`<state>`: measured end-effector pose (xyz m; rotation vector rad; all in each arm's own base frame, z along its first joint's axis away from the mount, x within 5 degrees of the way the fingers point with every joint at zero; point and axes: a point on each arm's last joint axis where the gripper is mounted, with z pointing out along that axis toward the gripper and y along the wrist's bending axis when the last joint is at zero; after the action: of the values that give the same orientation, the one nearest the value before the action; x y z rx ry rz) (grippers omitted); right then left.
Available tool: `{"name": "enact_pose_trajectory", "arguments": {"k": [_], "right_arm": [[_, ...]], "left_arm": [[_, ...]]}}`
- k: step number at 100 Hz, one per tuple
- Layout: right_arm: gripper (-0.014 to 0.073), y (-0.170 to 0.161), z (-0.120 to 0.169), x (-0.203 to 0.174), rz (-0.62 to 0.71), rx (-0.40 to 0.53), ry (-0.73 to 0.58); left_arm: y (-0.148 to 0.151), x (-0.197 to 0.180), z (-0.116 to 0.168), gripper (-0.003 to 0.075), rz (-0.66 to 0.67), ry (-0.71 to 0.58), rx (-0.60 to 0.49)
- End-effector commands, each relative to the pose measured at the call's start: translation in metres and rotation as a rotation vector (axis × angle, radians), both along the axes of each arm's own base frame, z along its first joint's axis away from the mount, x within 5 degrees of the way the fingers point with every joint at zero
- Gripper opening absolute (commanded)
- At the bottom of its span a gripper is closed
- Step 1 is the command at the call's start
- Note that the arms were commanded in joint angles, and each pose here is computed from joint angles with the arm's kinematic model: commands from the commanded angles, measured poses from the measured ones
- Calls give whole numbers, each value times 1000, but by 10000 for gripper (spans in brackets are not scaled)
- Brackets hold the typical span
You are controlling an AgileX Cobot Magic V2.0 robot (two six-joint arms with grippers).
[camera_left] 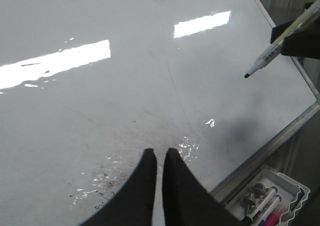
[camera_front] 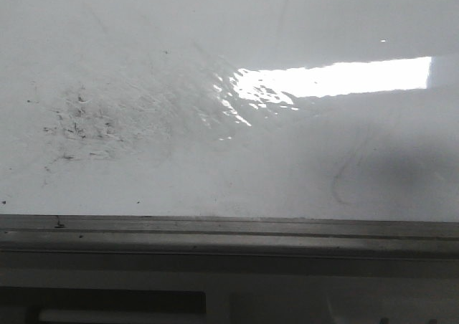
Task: Write number 8 on whiteboard
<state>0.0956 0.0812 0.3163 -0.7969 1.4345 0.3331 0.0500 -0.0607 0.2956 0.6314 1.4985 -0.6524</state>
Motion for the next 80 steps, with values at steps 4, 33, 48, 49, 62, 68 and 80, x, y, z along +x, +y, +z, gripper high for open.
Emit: {"name": "enact_pose_trajectory", "arguments": {"k": [4,33,48,49,62,68,80], "right_arm": [[-43,1,16,16,-90,8,-31],[-43,0,11,33,-225,7,-7],[-44,-1,10,38,-263,-1,-5],[-44,-1,10,38,-263,-1,-5],[-43,0,9,38,-246,-3,0],[-44,0,11,35,-232,3,-5],[-44,-1,14,32,-217,14,-14]], "left_arm": [[2,1,10,-20,24,8,-71],[1,0,9,-20,10,12,-67],[1,0,9,-20,10,12,-67],[1,0,9,-20,10,10,-65],[1,1,9,-20,14,9,-65],[1,1,9,-20,14,9,-65],[1,1,9,-20,14,9,-65]]}}
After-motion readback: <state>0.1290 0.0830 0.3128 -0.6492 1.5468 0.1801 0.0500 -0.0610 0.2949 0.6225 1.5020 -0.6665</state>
